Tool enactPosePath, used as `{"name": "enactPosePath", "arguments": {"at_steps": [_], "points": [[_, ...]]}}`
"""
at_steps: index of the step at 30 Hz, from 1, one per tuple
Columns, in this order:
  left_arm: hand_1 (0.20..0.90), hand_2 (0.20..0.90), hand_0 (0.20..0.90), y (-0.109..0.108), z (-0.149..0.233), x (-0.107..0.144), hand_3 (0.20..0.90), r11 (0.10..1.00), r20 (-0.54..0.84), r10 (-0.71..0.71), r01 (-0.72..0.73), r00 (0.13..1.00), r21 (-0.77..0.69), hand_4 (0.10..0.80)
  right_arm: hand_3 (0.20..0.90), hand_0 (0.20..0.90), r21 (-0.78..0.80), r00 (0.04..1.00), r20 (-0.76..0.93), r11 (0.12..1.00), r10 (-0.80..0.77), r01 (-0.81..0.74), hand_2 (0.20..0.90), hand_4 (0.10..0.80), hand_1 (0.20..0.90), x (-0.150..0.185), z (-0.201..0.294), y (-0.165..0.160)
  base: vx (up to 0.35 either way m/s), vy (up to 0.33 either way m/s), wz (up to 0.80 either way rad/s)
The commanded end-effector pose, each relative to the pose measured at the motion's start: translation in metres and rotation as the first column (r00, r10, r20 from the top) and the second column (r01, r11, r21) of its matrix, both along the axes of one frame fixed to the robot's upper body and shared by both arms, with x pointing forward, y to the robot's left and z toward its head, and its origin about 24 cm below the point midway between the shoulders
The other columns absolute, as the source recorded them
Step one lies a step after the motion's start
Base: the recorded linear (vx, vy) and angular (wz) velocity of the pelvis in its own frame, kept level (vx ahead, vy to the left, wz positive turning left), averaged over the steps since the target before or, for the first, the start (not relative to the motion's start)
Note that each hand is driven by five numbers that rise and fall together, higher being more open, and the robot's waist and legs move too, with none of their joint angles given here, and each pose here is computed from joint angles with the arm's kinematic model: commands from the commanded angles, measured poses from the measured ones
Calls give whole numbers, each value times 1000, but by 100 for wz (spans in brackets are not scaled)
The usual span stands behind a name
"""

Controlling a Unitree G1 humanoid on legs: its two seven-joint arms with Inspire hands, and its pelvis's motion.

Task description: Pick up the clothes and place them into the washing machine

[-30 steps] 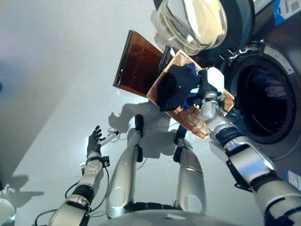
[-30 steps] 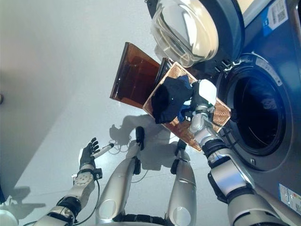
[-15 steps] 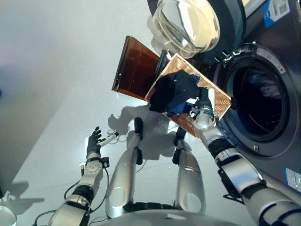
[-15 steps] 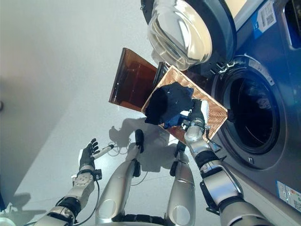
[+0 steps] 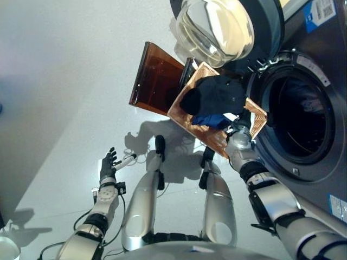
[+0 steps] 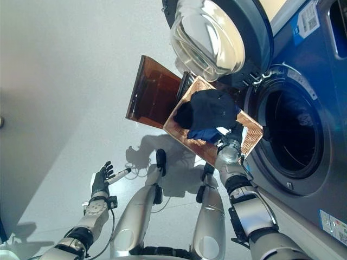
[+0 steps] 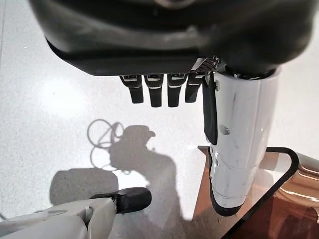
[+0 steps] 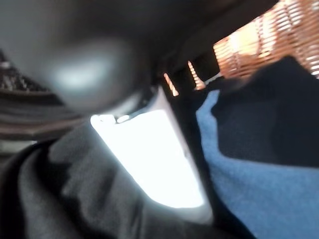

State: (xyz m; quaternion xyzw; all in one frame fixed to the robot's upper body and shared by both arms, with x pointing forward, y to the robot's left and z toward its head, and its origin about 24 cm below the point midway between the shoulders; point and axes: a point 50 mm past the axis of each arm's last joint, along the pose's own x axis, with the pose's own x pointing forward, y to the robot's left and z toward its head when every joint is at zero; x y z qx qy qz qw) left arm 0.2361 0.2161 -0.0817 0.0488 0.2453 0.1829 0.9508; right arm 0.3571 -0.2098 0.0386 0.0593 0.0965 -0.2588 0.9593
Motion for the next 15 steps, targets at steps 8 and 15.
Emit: {"name": "enactPosePath", "arguments": {"at_steps": [8,15], "points": [[900,900,900,-3,-10,-10,900,1000,-42,31,-31,999,2,800,200,200,393,947,247,914,-205,96,200,300,200,-1,16,-9,0,0,0],[900,900,900,-7,-12,-10,900,1000,-47,20,-20,999,-13,800,200,200,528,918,234,835,-320,157,200,300,200,-8,6,-16,0,0,0]]}}
